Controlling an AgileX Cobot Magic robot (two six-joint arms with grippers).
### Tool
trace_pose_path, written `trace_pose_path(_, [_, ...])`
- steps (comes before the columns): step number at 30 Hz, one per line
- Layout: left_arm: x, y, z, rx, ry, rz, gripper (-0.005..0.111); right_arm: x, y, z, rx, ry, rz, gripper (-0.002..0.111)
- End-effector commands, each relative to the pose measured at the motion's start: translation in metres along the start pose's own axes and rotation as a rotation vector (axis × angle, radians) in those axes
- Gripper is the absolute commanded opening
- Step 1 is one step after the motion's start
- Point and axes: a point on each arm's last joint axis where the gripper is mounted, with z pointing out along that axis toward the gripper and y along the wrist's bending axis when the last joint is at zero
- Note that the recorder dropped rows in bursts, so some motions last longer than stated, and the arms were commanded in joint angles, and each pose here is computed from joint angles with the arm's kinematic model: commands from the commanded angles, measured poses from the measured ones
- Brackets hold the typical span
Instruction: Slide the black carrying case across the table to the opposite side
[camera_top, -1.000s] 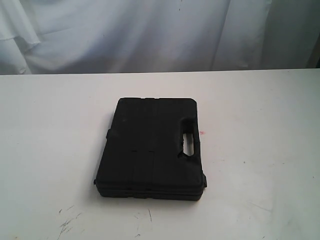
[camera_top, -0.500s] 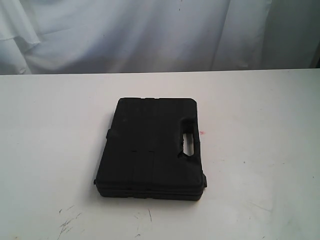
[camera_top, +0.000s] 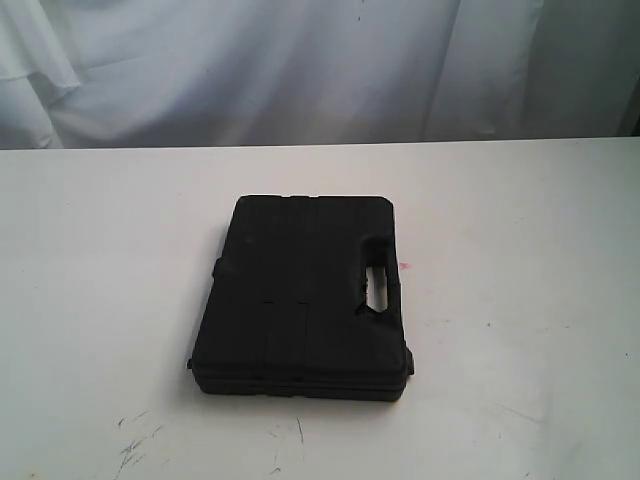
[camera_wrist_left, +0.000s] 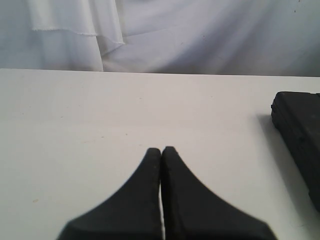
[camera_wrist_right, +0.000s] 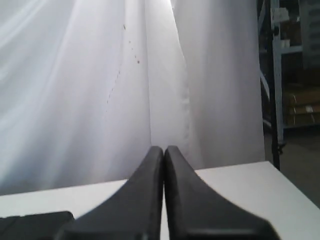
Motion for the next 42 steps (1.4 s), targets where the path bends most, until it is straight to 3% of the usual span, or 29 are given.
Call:
trace_pose_path(1, [0.002,0.000,0.000,0.006,0.000,-0.006,0.000,-0.014,0.001,-0.002,-0.005,-0.161,-0.003,0.000])
trace_pose_path(7, [0.002,0.000,0.000,0.006,0.000,-0.006,0.000,-0.042,0.003,-0.011,-0.031,-0.486,-0.002,0.000])
trace_pose_path(12, [0.002,0.000,0.000,0.006,0.000,-0.006,0.000,-0.058,0.005,-0.013,-0.053,-0.524,0.063,0.000])
trace_pose_path(17, [0.002,0.000,0.000,0.006,0.000,-0.006,0.000,-0.110,0.011,0.008,-0.036,-0.342,0.072,0.000])
trace_pose_path(22, [0.002,0.000,0.000,0.006,0.000,-0.006,0.000,-0.123,0.017,0.050,-0.065,-0.120,0.090,0.000])
trace_pose_path(24, [0.002,0.000,0.000,0.006,0.000,-0.006,0.000,-0.116,0.025,0.075,-0.103,0.060,0.095,0.000])
trace_pose_path(27, [0.002,0.000,0.000,0.006,0.000,-0.006,0.000,-0.080,0.043,0.111,-0.166,0.403,0.072,0.000])
trace_pose_path(33, [0.002,0.000,0.000,0.006,0.000,-0.006,0.000,-0.022,0.061,0.116,-0.214,0.904,-0.025,0.000])
trace_pose_path(37, [0.002,0.000,0.000,0.006,0.000,-0.006,0.000,-0.016,0.061,0.109,-0.212,1.005,-0.048,0.000])
trace_pose_path(40, [0.002,0.000,0.000,0.006,0.000,-0.006,0.000,-0.022,0.065,0.111,-0.221,0.936,0.038,0.000])
trace_pose_path(42, [0.002,0.000,0.000,0.006,0.000,-0.006,0.000,-0.024,0.067,0.115,-0.250,0.897,0.020,0.000])
